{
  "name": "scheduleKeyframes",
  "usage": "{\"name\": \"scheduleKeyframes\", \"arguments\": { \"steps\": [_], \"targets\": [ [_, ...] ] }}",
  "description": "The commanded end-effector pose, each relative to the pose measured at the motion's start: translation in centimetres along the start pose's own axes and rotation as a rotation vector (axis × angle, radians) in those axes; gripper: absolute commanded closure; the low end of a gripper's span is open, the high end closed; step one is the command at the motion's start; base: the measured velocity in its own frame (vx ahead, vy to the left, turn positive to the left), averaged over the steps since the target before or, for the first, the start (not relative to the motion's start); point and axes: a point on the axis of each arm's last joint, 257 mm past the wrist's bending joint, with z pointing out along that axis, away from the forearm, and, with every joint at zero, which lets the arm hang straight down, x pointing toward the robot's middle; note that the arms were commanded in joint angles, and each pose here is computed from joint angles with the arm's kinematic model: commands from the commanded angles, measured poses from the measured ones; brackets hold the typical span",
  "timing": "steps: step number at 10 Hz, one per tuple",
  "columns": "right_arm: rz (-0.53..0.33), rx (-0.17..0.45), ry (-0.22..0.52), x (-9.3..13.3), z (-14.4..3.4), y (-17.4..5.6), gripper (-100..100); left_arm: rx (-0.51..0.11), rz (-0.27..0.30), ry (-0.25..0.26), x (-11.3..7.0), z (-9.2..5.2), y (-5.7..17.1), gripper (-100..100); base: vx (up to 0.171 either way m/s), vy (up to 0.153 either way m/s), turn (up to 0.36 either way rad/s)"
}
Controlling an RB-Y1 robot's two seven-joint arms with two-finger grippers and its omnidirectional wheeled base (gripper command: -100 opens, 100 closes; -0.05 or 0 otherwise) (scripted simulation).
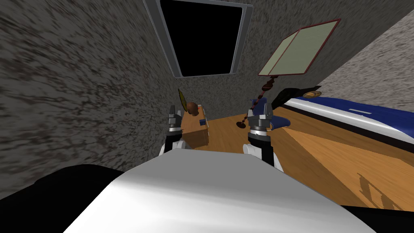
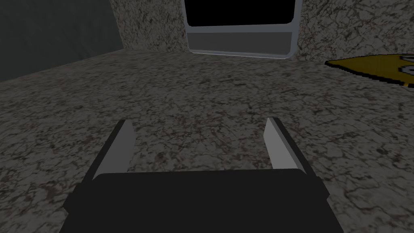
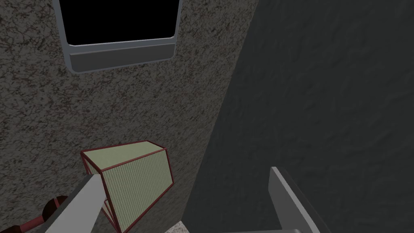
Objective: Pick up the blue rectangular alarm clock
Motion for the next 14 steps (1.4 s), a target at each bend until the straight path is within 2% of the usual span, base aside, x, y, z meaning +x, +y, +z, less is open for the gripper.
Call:
{"name": "scheduleKeyframes", "arguments": {
  "steps": [1, 6, 9, 10, 14],
  "targets": [
    [0.000, 0.000, 0.000, 0.0, 0.0, 0.0, 0, -0.010, 0.023, 0.039, 0.3, 0.0, 0.5, -100, 0.008, -0.014, 0.020],
    [0.000, 0.000, 0.000, 0.0, 0.0, 0.0, 0, -0.104, 0.110, 0.121, -0.6, 0.5, 4.0, -100, 0.035, -0.070, 0.053],
    [0.000, 0.000, 0.000, 0.0, 0.0, 0.0, 0, -0.166, 0.143, 0.126, -1.9, 0.9, 5.9, -100, 0.039, -0.095, 0.057],
    [0.000, 0.000, 0.000, 0.0, 0.0, 0.0, 0, -0.168, 0.143, 0.126, -1.9, 0.9, 5.9, -100, 0.010, -0.063, 0.029],
    [0.000, 0.000, 0.000, 0.0, 0.0, 0.0, 0, -0.268, 0.187, 0.116, -4.3, 1.5, 8.8, -100, 0.025, -0.108, 0.066]
  ]
}}
